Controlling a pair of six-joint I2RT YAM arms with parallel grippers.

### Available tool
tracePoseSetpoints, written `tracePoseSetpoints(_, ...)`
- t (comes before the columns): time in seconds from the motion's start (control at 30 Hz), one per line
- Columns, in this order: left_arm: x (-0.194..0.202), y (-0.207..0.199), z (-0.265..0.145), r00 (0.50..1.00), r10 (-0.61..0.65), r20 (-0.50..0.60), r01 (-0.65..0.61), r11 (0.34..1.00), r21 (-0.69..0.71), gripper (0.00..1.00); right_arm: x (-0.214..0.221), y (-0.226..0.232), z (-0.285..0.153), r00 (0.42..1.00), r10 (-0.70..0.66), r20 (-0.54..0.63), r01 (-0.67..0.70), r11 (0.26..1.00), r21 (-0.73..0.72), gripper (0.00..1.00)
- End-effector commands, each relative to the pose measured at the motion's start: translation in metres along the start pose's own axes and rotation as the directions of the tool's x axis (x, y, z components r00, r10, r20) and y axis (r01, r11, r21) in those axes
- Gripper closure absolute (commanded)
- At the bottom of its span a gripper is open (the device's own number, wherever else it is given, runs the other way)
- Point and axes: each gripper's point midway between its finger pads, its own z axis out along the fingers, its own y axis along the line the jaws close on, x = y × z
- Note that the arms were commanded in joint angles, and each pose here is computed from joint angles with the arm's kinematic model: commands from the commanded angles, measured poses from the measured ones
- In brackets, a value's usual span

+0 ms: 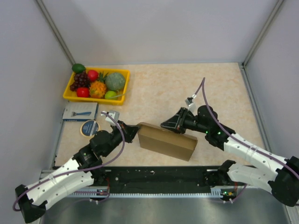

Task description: Fold the paper box

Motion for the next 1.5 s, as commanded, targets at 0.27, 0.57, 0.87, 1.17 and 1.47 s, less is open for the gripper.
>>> tracePoseSetpoints(0.27, 0.061, 0.035, -0.008, 0.98, 0.023, -0.199, -0.043, 0.995, -0.093, 1.0, 0.01, 0.032, -0.008, 0.998, -0.038, -0.055, 0.033, 0.996, -0.079, 0.85)
tracePoseSetpoints(0.57, 0.057, 0.026, -0.015, 0.979, 0.017, -0.203, -0.028, 0.998, -0.052, 0.67, 0.024, -0.027, -0.002, 0.997, 0.064, -0.054, -0.065, 0.998, -0.025, 0.87)
tracePoseSetpoints(0.87, -0.004, -0.033, -0.075, 0.985, 0.037, -0.166, -0.01, 0.987, 0.159, 0.3, 0.025, -0.044, -0.001, 0.999, 0.007, -0.048, -0.005, 1.0, 0.031, 0.87)
tracePoseSetpoints(1.17, -0.096, -0.065, -0.051, 0.99, 0.016, -0.141, -0.021, 0.999, -0.031, 0.16, 0.018, -0.024, -0.01, 0.996, -0.078, -0.035, 0.08, 0.996, 0.046, 0.86)
tracePoseSetpoints(1.47, -0.076, -0.02, 0.008, 0.948, -0.162, -0.275, 0.17, 0.985, 0.006, 0.22, 0.019, -0.017, -0.011, 0.992, -0.115, -0.041, 0.116, 0.993, 0.022, 0.85)
